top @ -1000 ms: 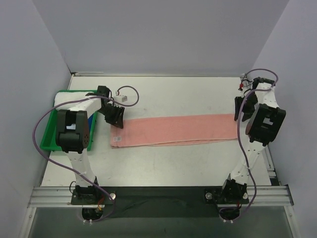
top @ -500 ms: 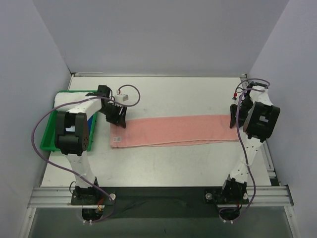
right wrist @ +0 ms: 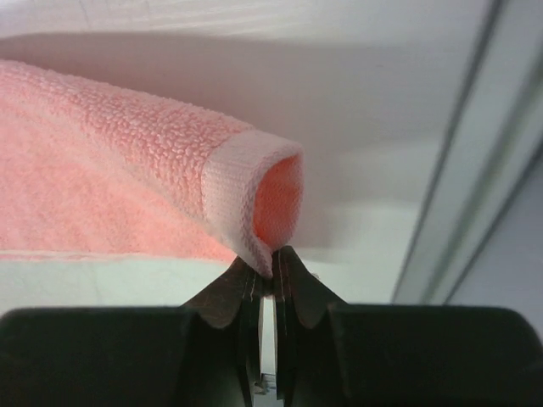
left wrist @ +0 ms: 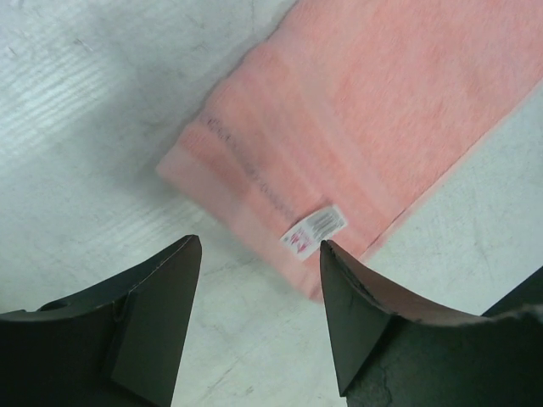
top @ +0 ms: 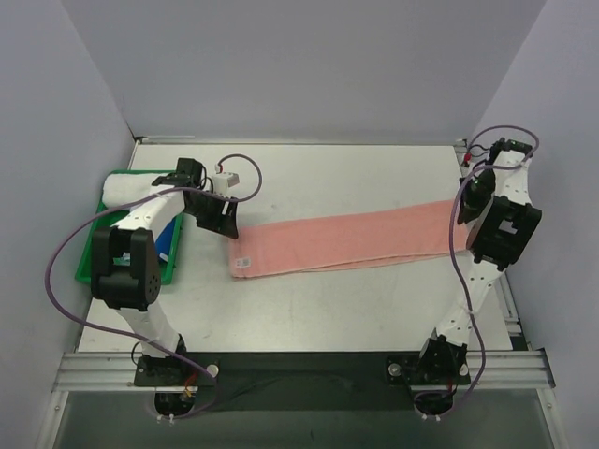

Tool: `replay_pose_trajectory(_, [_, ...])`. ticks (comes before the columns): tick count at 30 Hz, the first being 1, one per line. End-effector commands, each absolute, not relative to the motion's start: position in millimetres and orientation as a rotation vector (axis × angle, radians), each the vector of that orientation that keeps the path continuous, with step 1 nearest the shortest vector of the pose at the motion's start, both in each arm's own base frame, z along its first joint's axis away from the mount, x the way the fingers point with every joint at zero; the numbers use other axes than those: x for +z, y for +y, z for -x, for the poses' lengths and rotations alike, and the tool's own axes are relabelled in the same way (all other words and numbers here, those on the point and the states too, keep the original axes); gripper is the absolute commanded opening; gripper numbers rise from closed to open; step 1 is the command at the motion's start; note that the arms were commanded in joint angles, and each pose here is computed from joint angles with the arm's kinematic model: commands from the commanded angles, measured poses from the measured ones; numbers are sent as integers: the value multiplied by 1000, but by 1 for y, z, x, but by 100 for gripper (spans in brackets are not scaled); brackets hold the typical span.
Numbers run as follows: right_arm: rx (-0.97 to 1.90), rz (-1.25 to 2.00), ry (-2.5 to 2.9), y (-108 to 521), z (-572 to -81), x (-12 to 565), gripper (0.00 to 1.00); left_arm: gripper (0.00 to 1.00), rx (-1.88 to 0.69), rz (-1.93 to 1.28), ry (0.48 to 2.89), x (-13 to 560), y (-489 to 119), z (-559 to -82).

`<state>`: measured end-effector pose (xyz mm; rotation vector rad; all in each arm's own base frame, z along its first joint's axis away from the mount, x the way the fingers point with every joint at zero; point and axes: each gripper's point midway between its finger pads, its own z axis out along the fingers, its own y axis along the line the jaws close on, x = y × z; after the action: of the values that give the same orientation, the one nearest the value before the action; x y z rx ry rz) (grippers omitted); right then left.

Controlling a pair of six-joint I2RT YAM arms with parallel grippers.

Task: Roll the towels
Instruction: Fold the towel

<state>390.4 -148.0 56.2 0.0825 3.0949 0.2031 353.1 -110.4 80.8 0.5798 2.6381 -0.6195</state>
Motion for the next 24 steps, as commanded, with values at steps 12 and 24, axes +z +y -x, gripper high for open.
replay_pose_trajectory(12, [593, 155, 2991, -2, -377, 135, 0, 47, -763, -586, 2664, 55, -146, -337])
replay_pose_trajectory(24, [922, 227, 3032, 148, -377, 104, 0, 48, -736, -595, 2732, 31, -144, -321])
